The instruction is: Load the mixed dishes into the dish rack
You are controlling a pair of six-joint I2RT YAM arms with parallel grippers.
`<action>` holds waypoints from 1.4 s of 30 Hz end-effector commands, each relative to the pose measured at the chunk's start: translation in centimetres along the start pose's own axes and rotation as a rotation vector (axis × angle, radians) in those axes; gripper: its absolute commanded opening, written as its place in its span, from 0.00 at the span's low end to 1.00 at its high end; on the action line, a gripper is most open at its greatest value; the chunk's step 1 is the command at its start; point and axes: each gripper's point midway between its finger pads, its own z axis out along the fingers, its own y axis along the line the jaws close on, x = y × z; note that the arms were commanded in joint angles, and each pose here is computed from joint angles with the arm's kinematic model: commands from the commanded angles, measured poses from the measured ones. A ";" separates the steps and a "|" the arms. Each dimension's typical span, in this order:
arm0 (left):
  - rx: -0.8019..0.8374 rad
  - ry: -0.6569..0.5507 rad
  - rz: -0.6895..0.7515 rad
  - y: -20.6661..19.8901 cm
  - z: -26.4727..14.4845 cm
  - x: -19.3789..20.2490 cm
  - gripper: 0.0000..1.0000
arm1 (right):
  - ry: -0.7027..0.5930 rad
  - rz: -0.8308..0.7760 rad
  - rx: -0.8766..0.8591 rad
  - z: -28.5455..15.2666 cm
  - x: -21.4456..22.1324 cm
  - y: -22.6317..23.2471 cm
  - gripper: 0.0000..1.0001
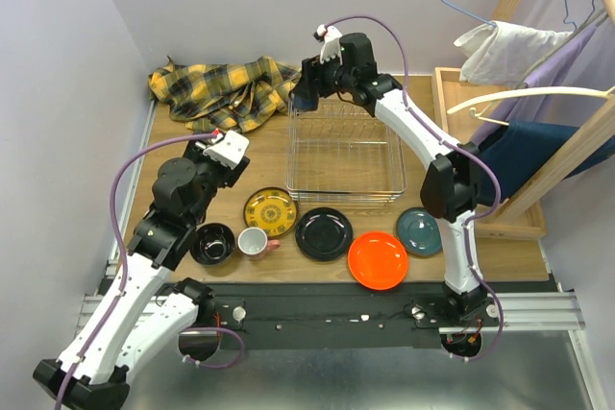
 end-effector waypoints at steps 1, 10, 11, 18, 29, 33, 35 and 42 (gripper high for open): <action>-0.015 0.007 0.008 0.5 0.4 0.0 0.73 | -0.232 -0.269 0.115 0.5 -6.3 -2.4 0.09; 0.000 0.037 -0.004 0.2 0.9 0.6 0.73 | -0.306 -0.434 0.168 3.0 -5.4 -4.6 0.09; 0.001 0.043 -0.004 0.2 1.0 0.7 0.73 | -0.319 -0.445 0.171 3.2 -5.2 -4.7 0.09; 0.022 0.067 -0.001 -0.1 1.5 0.9 0.73 | -0.402 -0.515 0.204 4.5 -4.0 -5.9 0.08; 0.056 0.103 0.010 -0.5 2.0 1.1 0.74 | -0.437 -0.527 0.247 5.7 -2.3 -8.2 0.07; 0.061 0.106 0.005 -0.5 2.3 1.0 0.74 | -0.446 -0.524 0.263 6.0 -1.3 -8.7 0.07; 0.065 0.107 0.007 -0.6 2.4 0.9 0.74 | -0.452 -0.521 0.276 6.1 -0.8 -9.1 0.08; 0.063 0.115 0.010 -0.7 2.6 1.3 0.74 | -0.452 -0.525 0.293 6.5 0.5 -9.8 0.07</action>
